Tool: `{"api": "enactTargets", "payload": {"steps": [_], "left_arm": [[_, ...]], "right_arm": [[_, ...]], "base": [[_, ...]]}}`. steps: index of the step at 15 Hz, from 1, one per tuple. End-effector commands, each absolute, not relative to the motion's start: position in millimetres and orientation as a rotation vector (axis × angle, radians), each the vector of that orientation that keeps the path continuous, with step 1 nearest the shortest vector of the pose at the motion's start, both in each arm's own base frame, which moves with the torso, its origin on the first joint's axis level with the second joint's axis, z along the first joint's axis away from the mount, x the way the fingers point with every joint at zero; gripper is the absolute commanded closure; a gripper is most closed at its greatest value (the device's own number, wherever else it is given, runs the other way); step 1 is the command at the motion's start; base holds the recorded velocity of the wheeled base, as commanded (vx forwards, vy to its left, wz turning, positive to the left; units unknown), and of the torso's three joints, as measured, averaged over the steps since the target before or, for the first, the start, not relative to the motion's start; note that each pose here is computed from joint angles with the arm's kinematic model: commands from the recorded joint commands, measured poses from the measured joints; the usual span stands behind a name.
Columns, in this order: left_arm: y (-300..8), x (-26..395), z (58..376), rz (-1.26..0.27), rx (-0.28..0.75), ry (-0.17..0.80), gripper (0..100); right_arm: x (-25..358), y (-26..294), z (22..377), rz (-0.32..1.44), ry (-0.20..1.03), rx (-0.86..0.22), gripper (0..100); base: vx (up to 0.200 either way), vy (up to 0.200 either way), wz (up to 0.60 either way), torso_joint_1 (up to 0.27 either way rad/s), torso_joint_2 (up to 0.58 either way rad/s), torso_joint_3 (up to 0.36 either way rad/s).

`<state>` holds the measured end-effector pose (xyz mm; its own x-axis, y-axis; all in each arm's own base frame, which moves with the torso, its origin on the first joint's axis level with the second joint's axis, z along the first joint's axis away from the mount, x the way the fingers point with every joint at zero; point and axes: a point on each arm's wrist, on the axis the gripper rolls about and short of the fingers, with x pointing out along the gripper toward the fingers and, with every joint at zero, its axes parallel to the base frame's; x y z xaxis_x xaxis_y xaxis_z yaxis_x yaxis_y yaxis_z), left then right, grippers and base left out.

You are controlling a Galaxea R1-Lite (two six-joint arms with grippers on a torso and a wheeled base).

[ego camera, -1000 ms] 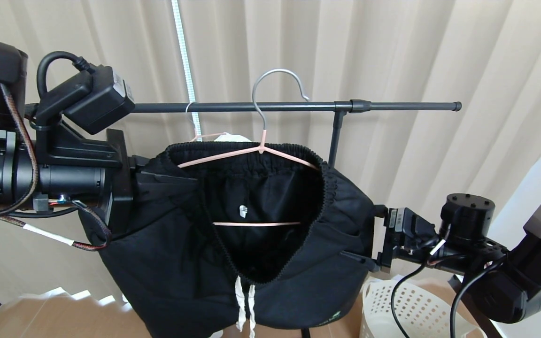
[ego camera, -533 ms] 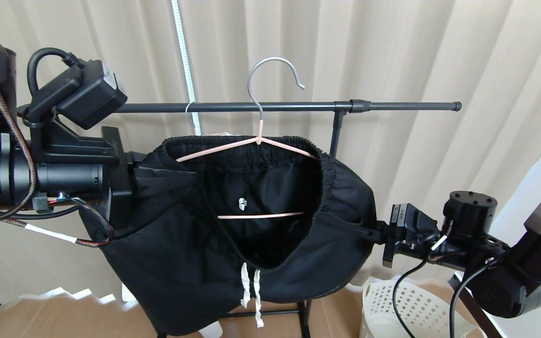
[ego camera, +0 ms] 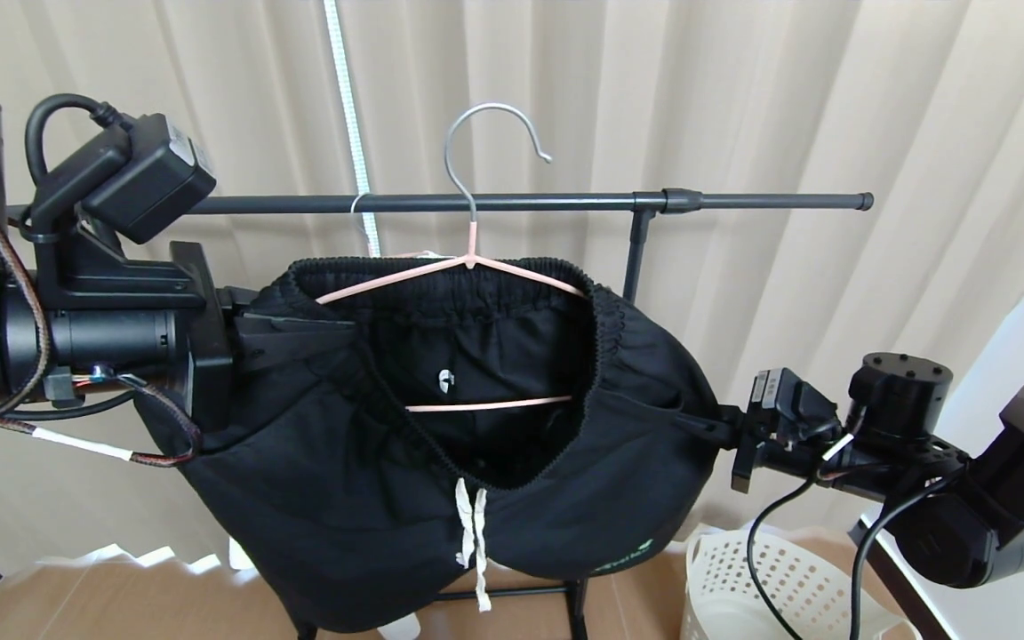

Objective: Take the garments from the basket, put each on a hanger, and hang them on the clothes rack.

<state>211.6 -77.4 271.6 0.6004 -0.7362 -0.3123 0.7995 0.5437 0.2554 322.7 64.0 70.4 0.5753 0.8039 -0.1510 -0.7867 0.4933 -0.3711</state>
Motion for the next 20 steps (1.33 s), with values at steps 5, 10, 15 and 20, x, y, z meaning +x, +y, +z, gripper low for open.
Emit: {"api": "enactTargets", "payload": {"steps": [5, 10, 15, 20], "left_arm": [[-70, 212, 273, -0.881, 0.387, 0.175, 100], [-67, 215, 270, -0.869, 0.381, 0.189, 100], [-68, 218, 271, -0.861, 0.358, 0.179, 100], [-70, 227, 270, -0.831, 0.272, 0.197, 100]], "right_arm": [[324, 59, 71, 0.948, -0.043, -0.422, 100], [322, 61, 68, 0.958, -0.034, -0.419, 100], [319, 63, 67, 0.968, -0.035, -0.431, 0], [317, 63, 77, 0.969, -0.064, -0.432, 0]], "base": [[0.000, 0.000, 0.00, 0.000, 0.00, 0.000], [0.000, 0.000, 0.00, 0.000, 0.00, 0.000], [0.000, 0.000, 0.00, 0.000, 0.00, 0.000], [0.000, 0.000, 0.00, 0.000, 0.00, 0.000]]}}
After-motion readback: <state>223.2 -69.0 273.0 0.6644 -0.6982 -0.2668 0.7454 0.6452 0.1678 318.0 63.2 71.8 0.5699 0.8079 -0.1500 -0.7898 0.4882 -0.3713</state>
